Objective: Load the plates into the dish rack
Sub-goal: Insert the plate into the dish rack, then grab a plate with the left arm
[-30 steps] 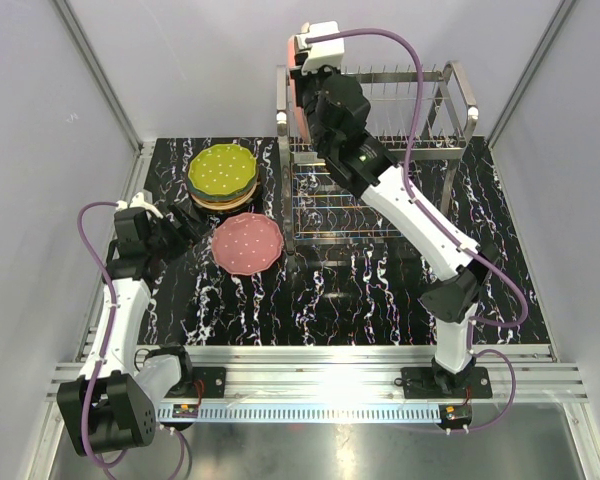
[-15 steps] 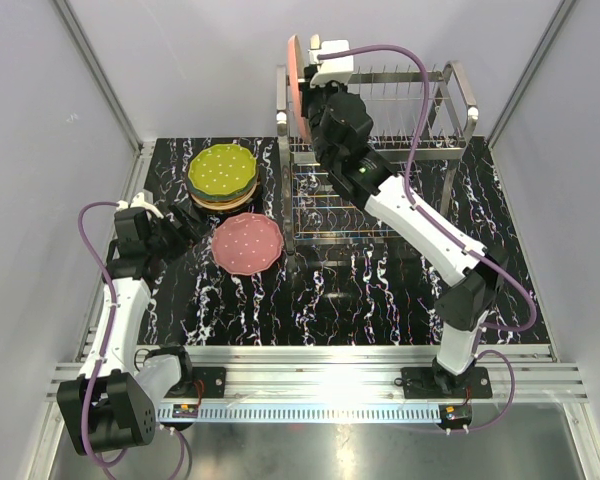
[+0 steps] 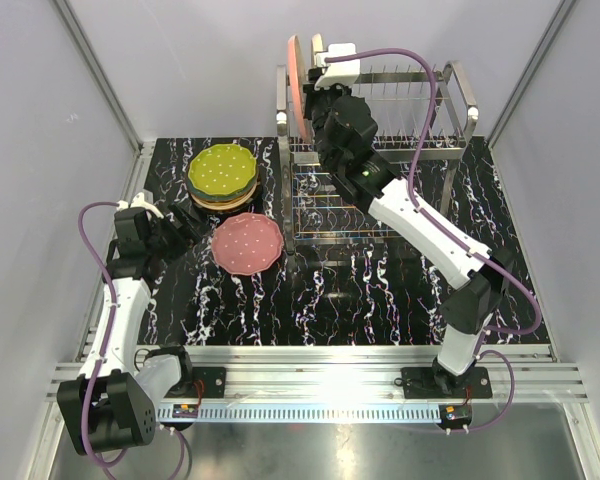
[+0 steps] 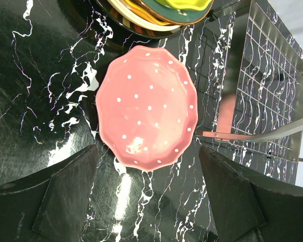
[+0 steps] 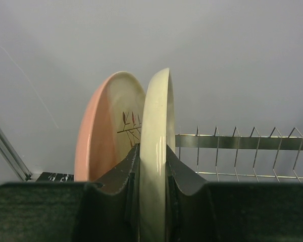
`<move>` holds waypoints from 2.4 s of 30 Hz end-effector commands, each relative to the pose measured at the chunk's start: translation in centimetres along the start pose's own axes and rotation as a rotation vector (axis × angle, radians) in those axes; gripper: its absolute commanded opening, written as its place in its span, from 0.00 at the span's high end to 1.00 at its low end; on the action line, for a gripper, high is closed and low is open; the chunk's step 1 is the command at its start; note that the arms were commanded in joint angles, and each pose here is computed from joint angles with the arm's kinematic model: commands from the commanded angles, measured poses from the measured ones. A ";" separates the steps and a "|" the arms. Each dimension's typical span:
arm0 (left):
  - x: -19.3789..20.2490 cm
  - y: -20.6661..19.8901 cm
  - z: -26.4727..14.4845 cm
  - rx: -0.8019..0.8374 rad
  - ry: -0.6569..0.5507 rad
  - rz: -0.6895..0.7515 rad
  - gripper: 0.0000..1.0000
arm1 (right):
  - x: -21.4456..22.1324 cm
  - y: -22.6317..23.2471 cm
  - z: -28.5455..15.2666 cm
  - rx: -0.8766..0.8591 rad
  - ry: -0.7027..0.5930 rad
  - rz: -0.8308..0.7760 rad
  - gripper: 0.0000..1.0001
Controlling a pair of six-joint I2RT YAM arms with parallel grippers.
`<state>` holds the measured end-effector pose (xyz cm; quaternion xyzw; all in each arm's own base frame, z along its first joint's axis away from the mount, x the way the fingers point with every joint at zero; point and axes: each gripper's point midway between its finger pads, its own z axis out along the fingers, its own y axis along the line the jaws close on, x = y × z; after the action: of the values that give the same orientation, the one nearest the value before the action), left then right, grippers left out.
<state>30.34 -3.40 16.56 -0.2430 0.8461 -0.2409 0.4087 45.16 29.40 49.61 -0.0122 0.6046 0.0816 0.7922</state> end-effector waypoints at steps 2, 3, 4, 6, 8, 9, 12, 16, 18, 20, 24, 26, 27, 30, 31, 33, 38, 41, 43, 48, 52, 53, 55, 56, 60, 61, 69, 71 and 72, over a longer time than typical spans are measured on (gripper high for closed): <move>-1.8 -1.7 -0.2 0.062 -0.049 0.014 0.15 | -6.5 -1.4 -1.1 0.007 -0.135 0.127 0.78; -1.9 -1.7 -0.2 0.063 -0.050 0.015 0.15 | -6.4 -1.4 -1.0 0.008 -0.133 0.128 0.76; -1.9 -1.7 -0.2 0.062 -0.049 0.014 0.15 | -6.5 -1.3 -1.0 0.005 -0.133 0.128 0.74; -1.9 -1.7 -0.2 0.062 -0.049 0.012 0.15 | -6.4 -1.3 -1.0 0.004 -0.132 0.129 0.69; -1.8 -1.7 -0.2 0.064 -0.046 0.012 0.15 | -6.3 -1.2 -1.0 0.004 -0.129 0.130 0.65; -1.9 -1.6 -0.2 0.062 -0.047 0.011 0.15 | -6.3 -1.3 -0.9 0.005 -0.128 0.131 0.64; -1.8 -1.7 -0.1 0.065 -0.044 0.009 0.15 | -6.3 -1.1 -0.9 0.000 -0.125 0.134 0.61; -1.7 -1.7 -0.1 0.067 -0.042 0.010 0.15 | -6.2 -1.1 -0.9 0.001 -0.121 0.138 0.59; -1.7 -1.7 -0.1 0.068 -0.040 0.009 0.15 | -6.3 -1.0 -0.9 -0.001 -0.120 0.141 0.58; -1.7 -1.7 -0.1 0.068 -0.041 0.010 0.14 | -6.6 -1.2 -1.0 -0.001 -0.126 0.151 0.57; -1.8 -1.7 -0.2 0.070 -0.042 0.009 0.14 | -7.3 -1.3 -1.3 -0.005 -0.132 0.164 0.55; -1.8 -1.7 -0.2 0.069 -0.043 0.009 0.14 | -7.7 -1.3 -1.5 -0.012 -0.137 0.177 0.55; -1.8 -1.7 -0.2 0.069 -0.044 0.008 0.14 | -7.7 -1.3 -1.6 -0.014 -0.136 0.183 0.55; -1.8 -1.7 -0.2 0.069 -0.044 0.008 0.14 | -8.0 -1.3 -1.9 -0.027 -0.140 0.199 0.54; -1.8 -1.7 -0.2 0.069 -0.043 0.007 0.14 | -8.2 -1.3 -2.0 -0.032 -0.141 0.207 0.53; -1.8 -1.7 -0.2 0.070 -0.044 0.006 0.14 | -8.6 -1.4 -2.2 -0.037 -0.147 0.218 0.53; -1.8 -1.8 -0.2 0.069 -0.044 0.008 0.14 | -9.4 -1.2 -2.8 -0.069 -0.157 0.247 0.52; -1.8 -1.7 -0.2 0.069 -0.047 0.010 0.14 | -9.9 -1.4 -3.2 -0.077 -0.164 0.266 0.52; -1.8 -1.7 -0.2 0.069 -0.044 0.010 0.14 | -10.3 -1.4 -3.5 -0.087 -0.168 0.276 0.52; -1.6 -1.6 0.0 0.069 -0.034 0.005 0.13 | -11.5 -1.6 -5.3 -0.146 -0.188 0.286 0.51; -1.5 -1.4 0.3 0.062 -0.025 0.002 0.12 | -10.8 -1.0 -8.3 -0.272 -0.190 0.263 0.51; -1.5 -1.4 0.3 0.061 -0.023 0.002 0.09 | -12.3 -1.8 -9.7 -0.297 -0.217 0.270 0.51; -1.6 -1.3 0.3 0.062 -0.029 0.003 0.06 | -10.7 -1.0 -11.3 -0.377 -0.185 0.232 0.50; -1.4 -1.2 0.5 0.059 -0.024 0.001 0.04 | -11.7 -1.6 -12.7 -0.400 -0.199 0.228 0.50; -0.9 -0.9 1.0 0.056 0.002 -0.012 0.01 | -11.5 -2.2 -16.5 -0.498 -0.195 0.173 0.48; -0.8 -0.8 1.2 0.053 0.011 -0.014 0.01 | -11.7 -2.8 -17.7 -0.515 -0.200 0.170 0.48; 0.4 0.6 2.5 0.012 0.078 -0.028 0.01 | -8.2 -3.1 -24.4 -0.709 -0.098 0.153 0.49; 0.9 1.1 3.0 0.001 0.101 -0.030 0.01 | -6.5 -3.6 -25.9 -0.725 -0.075 0.161 0.50; 1.2 1.4 3.1 -0.013 0.114 -0.032 0.01 | -5.9 -3.7 -26.5 -0.736 -0.065 0.169 0.50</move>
<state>31.24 -3.61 12.92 -0.2612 0.8651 -0.2489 0.3486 19.82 20.39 51.59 -0.2021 0.4827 0.3350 0.7836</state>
